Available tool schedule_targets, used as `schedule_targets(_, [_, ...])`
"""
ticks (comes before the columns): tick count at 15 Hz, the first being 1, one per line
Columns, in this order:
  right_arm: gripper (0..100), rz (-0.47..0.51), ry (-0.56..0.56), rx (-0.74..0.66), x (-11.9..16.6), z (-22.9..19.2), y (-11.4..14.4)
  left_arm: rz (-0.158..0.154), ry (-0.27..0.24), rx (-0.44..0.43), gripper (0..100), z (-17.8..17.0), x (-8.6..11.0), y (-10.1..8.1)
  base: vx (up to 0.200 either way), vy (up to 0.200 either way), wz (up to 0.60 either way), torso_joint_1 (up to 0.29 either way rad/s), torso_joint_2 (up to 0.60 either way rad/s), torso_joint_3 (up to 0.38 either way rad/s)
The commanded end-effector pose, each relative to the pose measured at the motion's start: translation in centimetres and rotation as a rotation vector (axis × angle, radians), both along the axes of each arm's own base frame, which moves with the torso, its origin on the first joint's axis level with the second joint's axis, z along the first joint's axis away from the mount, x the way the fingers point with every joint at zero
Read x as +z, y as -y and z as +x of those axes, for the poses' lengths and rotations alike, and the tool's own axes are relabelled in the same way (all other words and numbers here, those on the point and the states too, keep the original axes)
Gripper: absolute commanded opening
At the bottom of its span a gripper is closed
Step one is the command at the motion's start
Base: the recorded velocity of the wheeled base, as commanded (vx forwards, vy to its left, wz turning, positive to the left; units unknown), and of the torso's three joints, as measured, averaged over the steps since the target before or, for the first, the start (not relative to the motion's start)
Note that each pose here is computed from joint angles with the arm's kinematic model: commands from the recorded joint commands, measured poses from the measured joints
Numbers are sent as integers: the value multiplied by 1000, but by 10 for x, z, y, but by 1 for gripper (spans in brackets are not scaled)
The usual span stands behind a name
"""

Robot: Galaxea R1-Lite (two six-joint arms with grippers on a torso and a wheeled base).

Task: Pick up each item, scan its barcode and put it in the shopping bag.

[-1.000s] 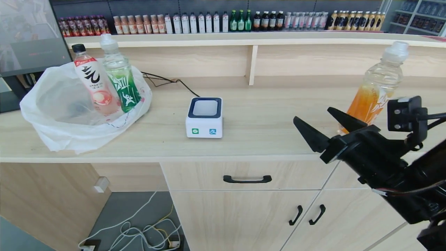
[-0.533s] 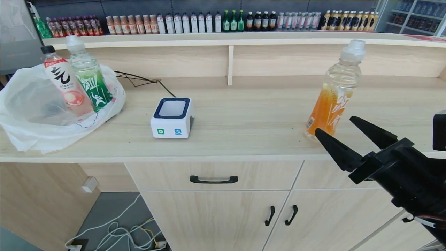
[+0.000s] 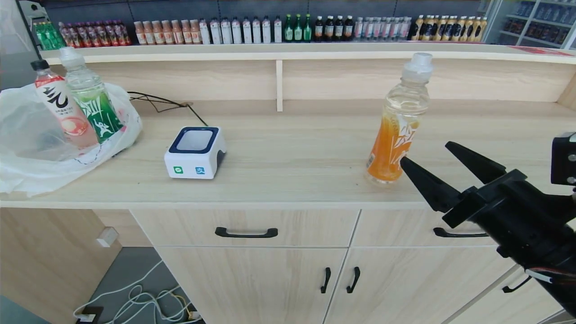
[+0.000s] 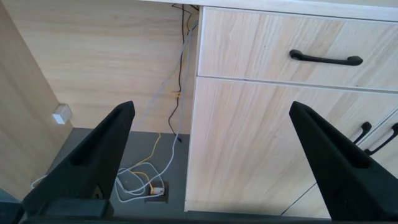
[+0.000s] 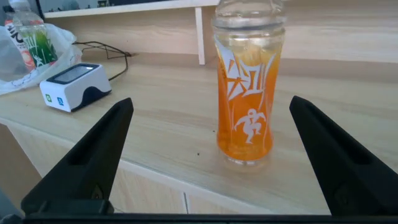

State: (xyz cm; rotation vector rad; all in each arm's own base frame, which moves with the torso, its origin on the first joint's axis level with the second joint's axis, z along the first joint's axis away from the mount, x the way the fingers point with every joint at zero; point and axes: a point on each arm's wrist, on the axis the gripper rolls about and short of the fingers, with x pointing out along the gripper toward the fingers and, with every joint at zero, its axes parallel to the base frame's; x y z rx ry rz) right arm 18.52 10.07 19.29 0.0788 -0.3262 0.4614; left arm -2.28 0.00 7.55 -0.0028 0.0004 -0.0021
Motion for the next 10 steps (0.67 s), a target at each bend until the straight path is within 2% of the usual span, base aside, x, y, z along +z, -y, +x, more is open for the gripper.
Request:
schedule_targets(1, [100,3,2,-2,0,1,0,0,0,1,100,0,0,0,0,0,0,0,0,0])
schedule_targets(6, [100,7,21,-41,5,7,5,4,2,2,100,0,0,0,0,0,0,0,0,0])
schedule_targets(10, [100,-51,4,-77,-4,19,5,3,0,1,100,0,0,0,0,0,0,0,0,0])
